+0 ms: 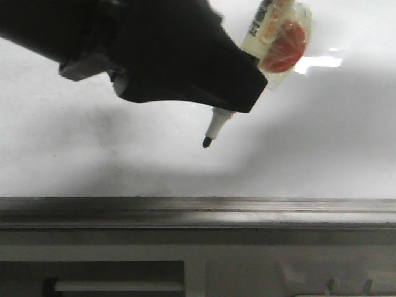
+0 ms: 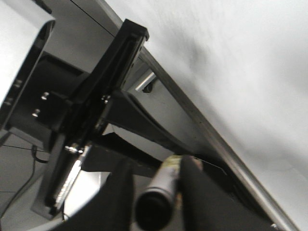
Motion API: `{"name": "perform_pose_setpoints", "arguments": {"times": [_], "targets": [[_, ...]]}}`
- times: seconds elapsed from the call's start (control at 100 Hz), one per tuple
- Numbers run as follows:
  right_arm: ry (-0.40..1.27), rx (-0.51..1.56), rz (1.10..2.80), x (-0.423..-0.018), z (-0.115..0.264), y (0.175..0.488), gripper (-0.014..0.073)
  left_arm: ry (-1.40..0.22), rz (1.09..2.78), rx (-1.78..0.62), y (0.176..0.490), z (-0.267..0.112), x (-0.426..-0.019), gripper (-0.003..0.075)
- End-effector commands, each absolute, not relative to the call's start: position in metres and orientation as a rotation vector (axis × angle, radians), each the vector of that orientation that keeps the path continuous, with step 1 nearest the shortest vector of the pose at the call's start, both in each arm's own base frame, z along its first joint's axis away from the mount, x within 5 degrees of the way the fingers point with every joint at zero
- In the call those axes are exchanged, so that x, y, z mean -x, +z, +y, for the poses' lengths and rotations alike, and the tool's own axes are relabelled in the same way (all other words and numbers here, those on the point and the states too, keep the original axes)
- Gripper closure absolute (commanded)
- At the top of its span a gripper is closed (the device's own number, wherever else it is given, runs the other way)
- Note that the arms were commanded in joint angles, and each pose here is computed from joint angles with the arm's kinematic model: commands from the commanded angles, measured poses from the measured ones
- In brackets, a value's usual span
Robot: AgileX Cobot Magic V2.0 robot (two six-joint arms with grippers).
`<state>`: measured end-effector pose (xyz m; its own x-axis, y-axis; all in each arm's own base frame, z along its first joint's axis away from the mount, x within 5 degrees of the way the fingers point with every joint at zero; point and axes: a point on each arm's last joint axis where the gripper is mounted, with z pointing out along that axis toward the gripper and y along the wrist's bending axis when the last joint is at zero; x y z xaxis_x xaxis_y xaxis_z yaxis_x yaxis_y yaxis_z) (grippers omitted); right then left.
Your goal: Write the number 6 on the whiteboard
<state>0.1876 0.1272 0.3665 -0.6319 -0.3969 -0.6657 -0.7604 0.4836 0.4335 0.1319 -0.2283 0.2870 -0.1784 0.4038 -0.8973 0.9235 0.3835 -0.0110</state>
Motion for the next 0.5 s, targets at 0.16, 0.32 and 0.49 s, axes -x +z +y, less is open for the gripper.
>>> {"name": "perform_pose_setpoints", "arguments": {"times": [0.16, 0.32, 0.49], "targets": [[1.035, 0.981, 2.147, -0.184, 0.129, 0.383, 0.0659, -0.751, 1.717, -1.099, 0.305, -0.228, -0.133, 0.0735], [0.979, 0.975, 2.144, -0.185, 0.127, 0.383, 0.0659, -0.742, 1.702, -1.082, 0.310, -0.223, -0.135, 0.0541], [0.908, 0.941, 2.098, -0.175, 0.120, 0.387, 0.0657, -0.733, 1.685, -0.932, 0.330, -0.198, -0.145, 0.0214]]}}
